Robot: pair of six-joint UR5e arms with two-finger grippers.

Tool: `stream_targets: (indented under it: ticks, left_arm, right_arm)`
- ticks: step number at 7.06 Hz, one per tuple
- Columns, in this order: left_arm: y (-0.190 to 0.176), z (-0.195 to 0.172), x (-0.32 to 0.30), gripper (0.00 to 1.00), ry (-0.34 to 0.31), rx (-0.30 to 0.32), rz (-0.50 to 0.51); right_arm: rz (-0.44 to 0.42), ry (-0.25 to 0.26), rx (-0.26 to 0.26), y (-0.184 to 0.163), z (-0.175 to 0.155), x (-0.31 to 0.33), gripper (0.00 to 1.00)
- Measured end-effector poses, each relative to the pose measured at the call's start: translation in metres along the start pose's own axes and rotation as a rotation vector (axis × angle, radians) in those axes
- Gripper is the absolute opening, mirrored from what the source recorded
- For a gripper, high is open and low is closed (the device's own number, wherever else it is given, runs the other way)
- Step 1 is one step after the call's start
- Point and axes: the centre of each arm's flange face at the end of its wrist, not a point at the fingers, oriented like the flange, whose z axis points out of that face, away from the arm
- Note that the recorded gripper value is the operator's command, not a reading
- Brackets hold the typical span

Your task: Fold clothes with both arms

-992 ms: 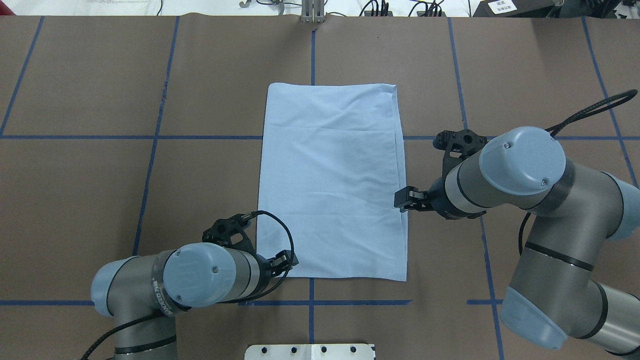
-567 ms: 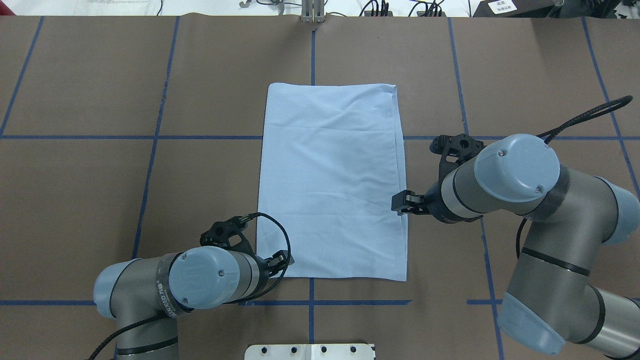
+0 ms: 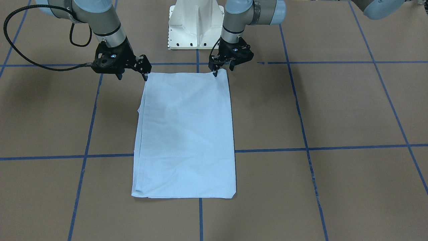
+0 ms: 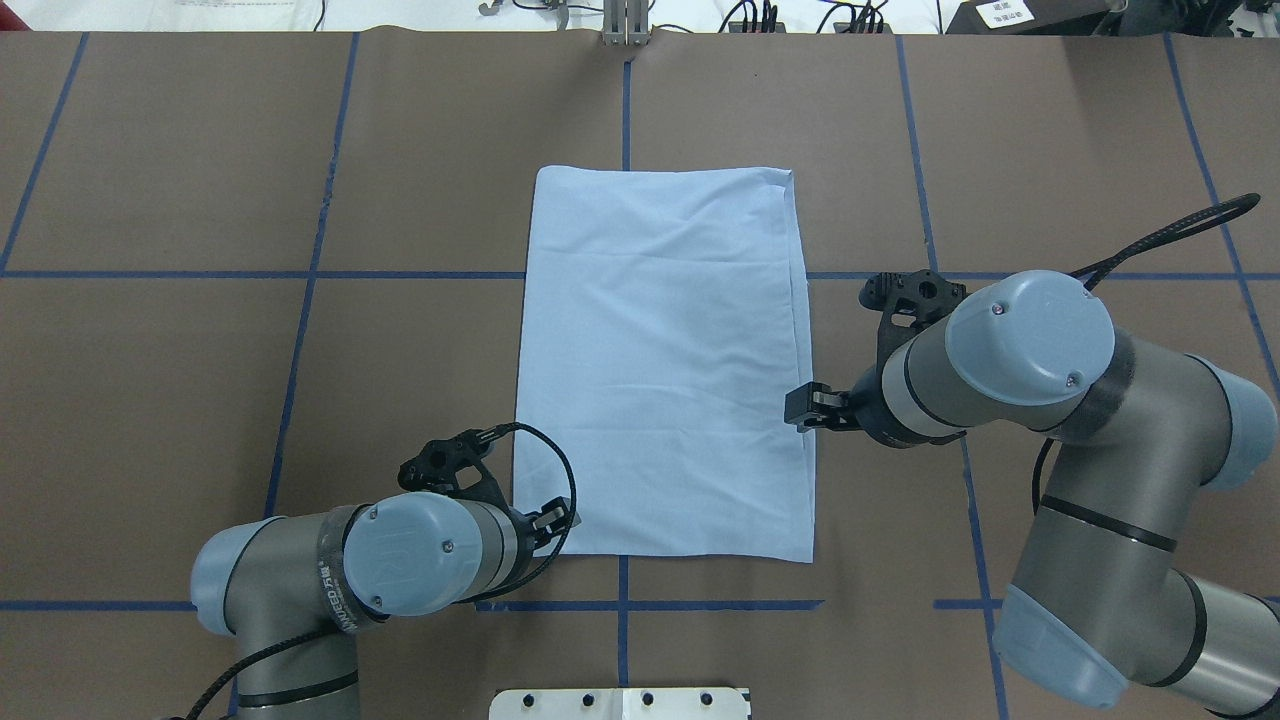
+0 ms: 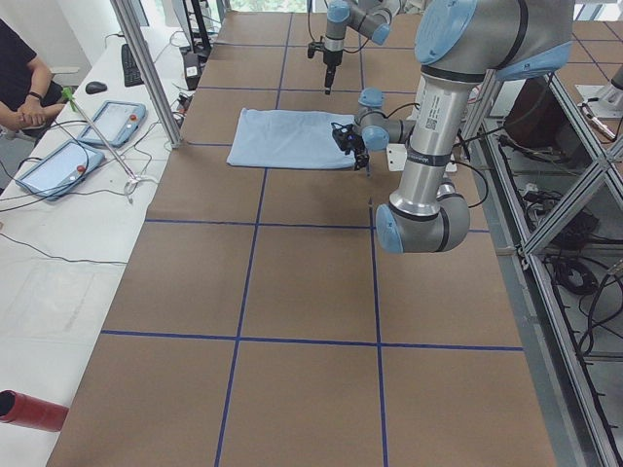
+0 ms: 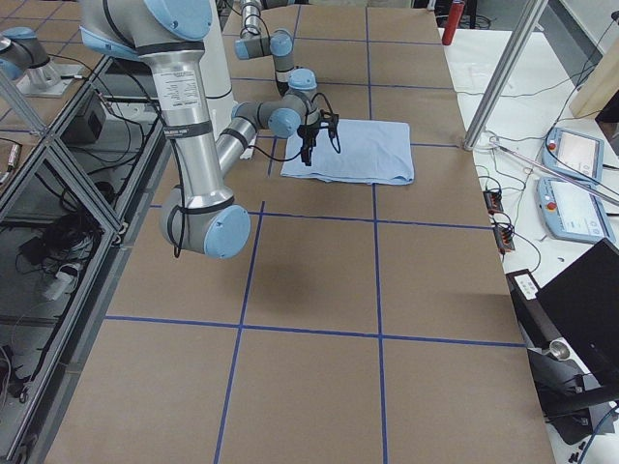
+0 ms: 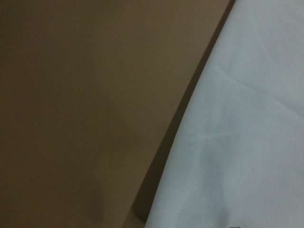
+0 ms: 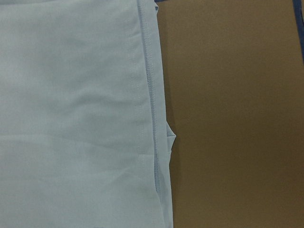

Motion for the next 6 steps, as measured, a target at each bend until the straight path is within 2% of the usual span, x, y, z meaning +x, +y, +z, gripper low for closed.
stream_targets:
  ticks: [2,3,5,6]
  left_arm:
    - [0.0007,0.0038,-0.0007,0.74,-0.006,0.001,0.0]
    - [0.001,0.0073,-0.0012,0.65,-0.012,0.001,0.0]
    - [0.0023,0.0077,0.0005,0.37,-0.011,-0.001,-0.005]
    - [0.0029,0.007,0.0017,0.16,-0.009,-0.002,-0.006]
  right_arm:
    - [-0.001,0.001,0.0,0.0003,0.0006,-0.0003,1.0]
    - [-0.003,0.001,0.0,0.0003,0.0007,-0.0003,1.0]
    - [-0.005,0.001,0.0,0.0002,0.0007,0.0,1.0]
    - [-0.006,0.001,0.0,0.0,0.0007,0.0003,1.0]
